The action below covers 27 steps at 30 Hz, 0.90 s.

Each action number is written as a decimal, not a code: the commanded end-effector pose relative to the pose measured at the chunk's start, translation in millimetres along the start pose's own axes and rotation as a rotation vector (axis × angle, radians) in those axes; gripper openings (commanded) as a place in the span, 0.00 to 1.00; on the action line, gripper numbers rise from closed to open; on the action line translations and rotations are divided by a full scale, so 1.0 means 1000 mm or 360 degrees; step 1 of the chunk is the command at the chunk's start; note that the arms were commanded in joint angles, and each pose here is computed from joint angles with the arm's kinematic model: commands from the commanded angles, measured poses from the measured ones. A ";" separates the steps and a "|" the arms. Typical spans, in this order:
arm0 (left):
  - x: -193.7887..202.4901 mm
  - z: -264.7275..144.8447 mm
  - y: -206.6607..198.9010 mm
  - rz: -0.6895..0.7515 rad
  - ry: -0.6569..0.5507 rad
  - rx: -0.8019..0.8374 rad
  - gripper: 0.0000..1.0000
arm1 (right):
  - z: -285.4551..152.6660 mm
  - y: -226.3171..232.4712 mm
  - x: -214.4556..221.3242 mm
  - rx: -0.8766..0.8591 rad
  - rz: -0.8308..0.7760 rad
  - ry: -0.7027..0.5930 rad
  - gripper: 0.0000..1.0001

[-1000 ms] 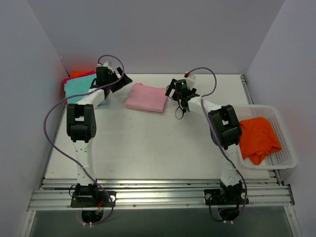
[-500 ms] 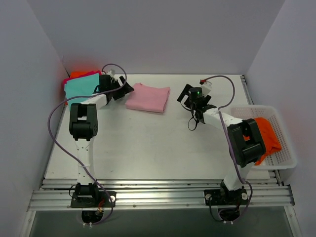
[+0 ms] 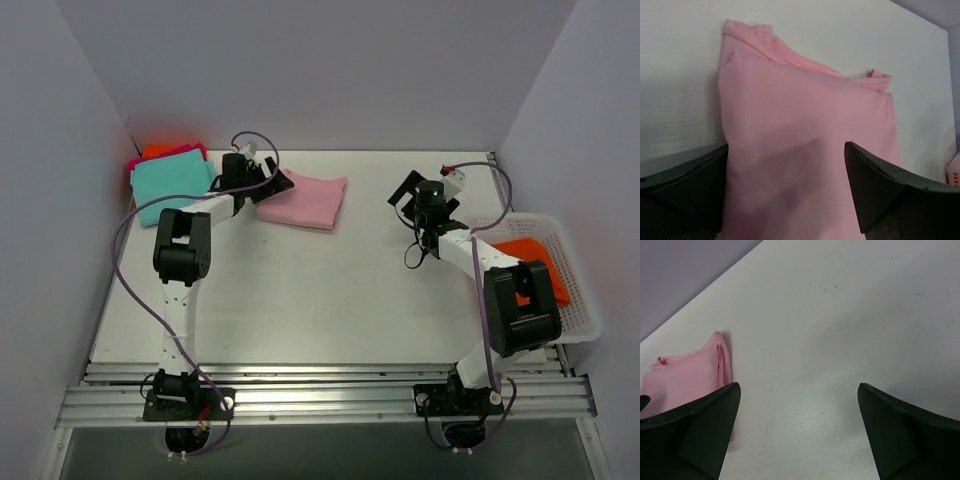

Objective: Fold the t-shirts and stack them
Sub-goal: Put the neatly folded tshirt into the corner of the board with the left arm

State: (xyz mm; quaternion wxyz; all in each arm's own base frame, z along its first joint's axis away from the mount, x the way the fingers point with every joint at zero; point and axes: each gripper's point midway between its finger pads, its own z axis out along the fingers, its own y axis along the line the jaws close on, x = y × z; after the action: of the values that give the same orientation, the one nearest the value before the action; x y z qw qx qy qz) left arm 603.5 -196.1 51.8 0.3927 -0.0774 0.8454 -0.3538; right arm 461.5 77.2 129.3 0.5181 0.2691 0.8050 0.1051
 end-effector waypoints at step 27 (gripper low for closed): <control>-0.005 -0.013 -0.027 0.0180 0.0197 -0.0252 0.02 | 0.002 -0.029 -0.019 -0.0162 0.0230 -0.0027 1.00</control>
State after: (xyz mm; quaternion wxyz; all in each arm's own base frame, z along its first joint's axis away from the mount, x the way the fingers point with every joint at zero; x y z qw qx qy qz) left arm 584.8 -237.0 32.3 0.3250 -0.0385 0.8953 -0.3022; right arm 455.1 40.7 105.8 0.5019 0.3059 0.7937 0.1569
